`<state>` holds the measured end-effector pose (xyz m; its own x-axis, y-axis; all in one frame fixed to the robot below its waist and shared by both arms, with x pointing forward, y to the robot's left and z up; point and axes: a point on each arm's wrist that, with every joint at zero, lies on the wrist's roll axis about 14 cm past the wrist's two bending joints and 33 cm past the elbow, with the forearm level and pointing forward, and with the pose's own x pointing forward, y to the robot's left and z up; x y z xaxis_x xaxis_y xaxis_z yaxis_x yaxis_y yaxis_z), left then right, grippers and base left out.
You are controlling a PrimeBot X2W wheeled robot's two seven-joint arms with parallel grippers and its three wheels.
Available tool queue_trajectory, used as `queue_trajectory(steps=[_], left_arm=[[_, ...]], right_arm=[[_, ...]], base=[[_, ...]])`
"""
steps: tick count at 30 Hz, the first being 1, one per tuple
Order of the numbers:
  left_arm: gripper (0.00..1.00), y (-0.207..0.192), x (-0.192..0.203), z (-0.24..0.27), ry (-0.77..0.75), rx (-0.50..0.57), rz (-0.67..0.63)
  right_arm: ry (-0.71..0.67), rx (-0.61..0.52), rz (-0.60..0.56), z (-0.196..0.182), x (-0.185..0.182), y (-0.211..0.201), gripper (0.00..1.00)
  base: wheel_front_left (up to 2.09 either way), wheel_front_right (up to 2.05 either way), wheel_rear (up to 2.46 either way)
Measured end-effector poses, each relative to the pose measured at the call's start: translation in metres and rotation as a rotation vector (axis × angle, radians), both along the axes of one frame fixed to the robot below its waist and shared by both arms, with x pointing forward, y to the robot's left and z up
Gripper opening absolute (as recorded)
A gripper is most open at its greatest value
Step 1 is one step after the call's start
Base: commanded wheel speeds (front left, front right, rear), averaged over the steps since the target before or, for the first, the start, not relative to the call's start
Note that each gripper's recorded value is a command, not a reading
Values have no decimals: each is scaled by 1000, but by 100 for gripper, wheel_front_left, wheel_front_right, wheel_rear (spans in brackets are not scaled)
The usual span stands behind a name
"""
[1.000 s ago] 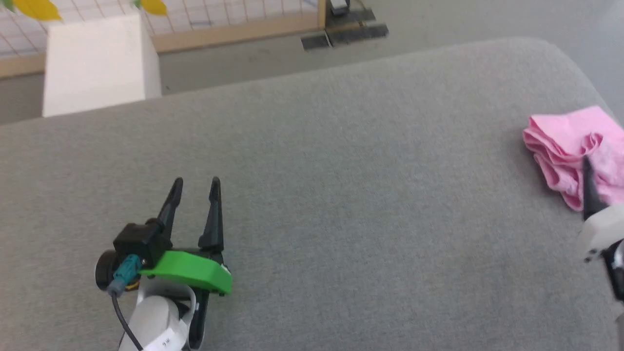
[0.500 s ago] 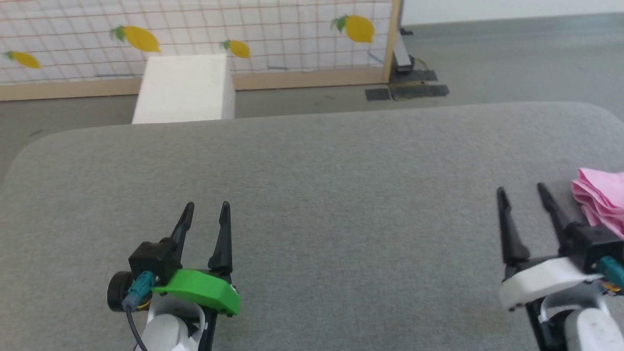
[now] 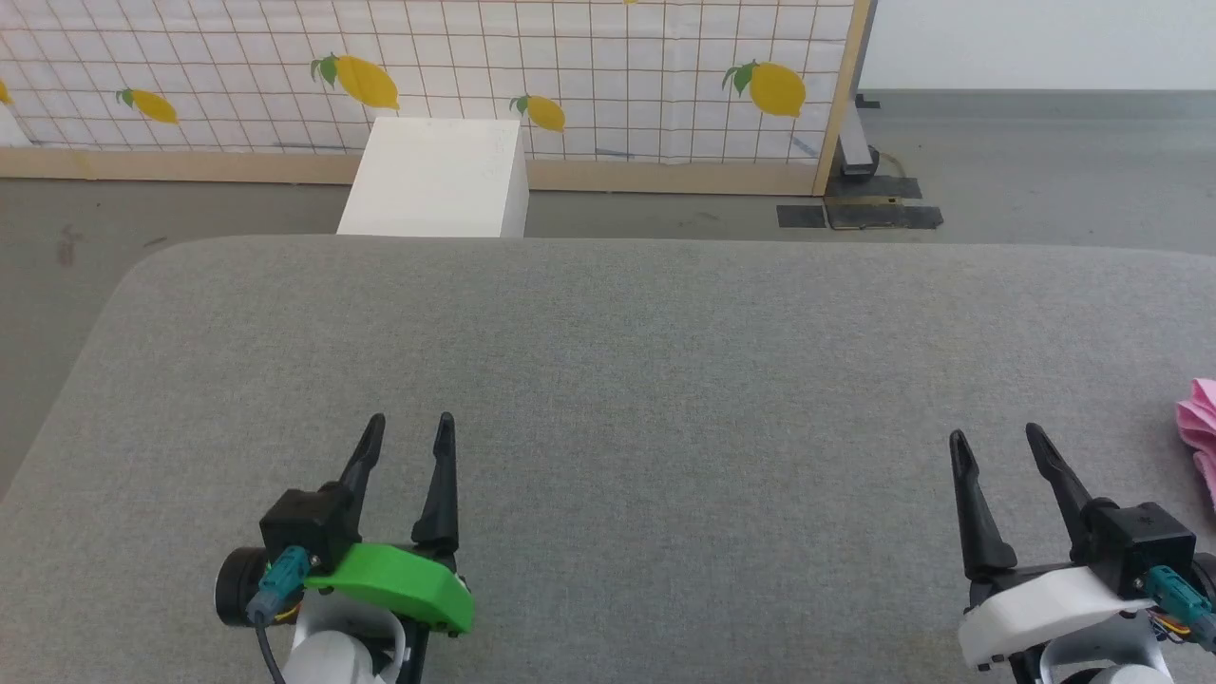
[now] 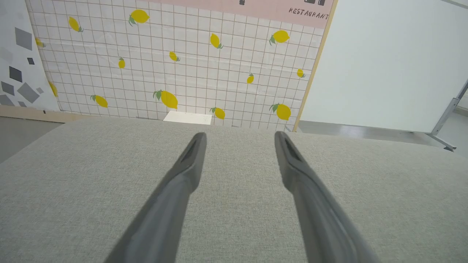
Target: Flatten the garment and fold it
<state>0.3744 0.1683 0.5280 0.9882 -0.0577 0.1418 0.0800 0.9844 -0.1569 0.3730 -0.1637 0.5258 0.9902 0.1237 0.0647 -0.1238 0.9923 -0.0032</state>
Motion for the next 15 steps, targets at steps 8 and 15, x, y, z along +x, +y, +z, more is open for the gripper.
queue_trajectory(steps=[8, 15], left_arm=[[100, -4, 0, -4, 13, -18, -12], [0, -7, 0, -6, 19, -22, -20]], right_arm=[[-8, 23, -7, 1, -1, -2, 100], [-8, 26, -11, 1, -2, -4, 0]], base=[[0, 0, 0], [0, 0, 0]])
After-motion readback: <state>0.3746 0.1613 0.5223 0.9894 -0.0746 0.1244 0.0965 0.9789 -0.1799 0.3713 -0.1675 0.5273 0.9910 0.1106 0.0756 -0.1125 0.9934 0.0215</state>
